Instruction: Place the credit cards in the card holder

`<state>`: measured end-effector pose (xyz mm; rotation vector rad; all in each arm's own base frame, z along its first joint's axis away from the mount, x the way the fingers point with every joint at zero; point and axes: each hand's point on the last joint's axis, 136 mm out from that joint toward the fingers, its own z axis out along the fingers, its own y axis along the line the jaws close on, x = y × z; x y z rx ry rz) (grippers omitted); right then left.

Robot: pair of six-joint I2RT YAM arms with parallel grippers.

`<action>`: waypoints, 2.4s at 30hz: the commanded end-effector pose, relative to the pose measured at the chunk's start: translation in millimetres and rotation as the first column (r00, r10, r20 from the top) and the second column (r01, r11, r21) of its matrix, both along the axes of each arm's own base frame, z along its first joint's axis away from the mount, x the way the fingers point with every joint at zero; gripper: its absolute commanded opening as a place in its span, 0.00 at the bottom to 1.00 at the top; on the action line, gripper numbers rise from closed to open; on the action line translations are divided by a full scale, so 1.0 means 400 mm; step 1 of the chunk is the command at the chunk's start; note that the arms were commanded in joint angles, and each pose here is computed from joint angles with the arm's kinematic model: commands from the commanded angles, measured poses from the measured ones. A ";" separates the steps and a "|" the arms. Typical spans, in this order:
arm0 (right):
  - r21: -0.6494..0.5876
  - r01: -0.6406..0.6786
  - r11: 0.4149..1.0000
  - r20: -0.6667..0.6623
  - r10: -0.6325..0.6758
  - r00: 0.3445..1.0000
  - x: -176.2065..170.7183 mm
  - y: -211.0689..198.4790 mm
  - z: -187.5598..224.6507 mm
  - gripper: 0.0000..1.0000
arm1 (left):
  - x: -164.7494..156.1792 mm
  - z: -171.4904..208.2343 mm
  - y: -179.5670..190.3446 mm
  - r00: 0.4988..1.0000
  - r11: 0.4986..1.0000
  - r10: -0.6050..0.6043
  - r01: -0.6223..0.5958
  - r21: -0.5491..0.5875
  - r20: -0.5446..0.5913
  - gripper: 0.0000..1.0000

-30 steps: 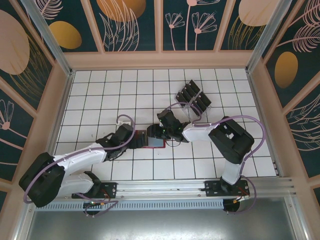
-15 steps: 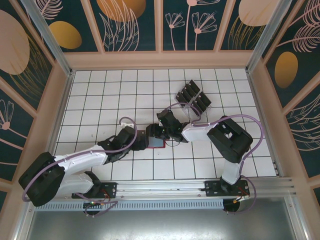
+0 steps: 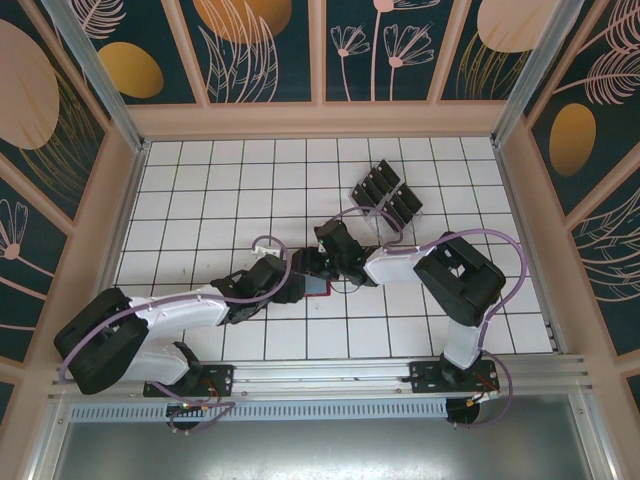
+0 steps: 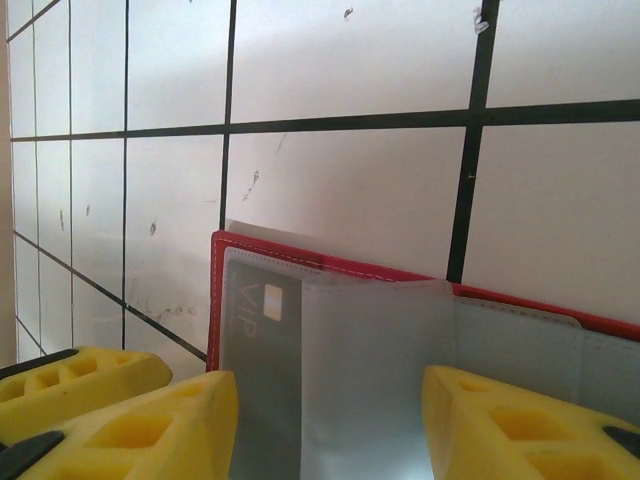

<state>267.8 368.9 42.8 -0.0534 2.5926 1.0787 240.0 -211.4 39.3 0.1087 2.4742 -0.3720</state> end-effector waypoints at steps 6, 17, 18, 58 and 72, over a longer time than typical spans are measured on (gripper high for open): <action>0.020 0.000 1.000 -0.031 0.001 1.000 -0.015 -0.003 -0.011 0.52 | 0.031 0.004 -0.015 0.999 0.999 0.002 -0.004 0.039 0.046 0.98; 0.038 0.017 0.999 -0.007 -0.017 1.000 -0.002 -0.018 0.029 0.52 | 0.015 -0.059 0.033 0.999 0.986 0.028 -0.031 0.165 0.019 0.99; 0.042 0.025 0.999 0.000 -0.025 1.000 0.003 -0.025 0.038 0.53 | 0.013 -0.059 0.037 0.999 0.986 0.031 -0.034 0.164 0.020 0.99; 0.002 0.027 1.000 -0.049 -0.027 0.998 -0.004 -0.018 -0.025 0.56 | 0.008 -0.053 0.033 0.999 0.991 0.036 -0.039 0.126 0.022 0.99; 0.010 0.016 1.000 -0.056 -0.015 0.998 0.006 0.009 -0.024 0.56 | 0.019 -0.009 0.041 0.996 0.992 0.062 -0.069 0.109 0.066 0.99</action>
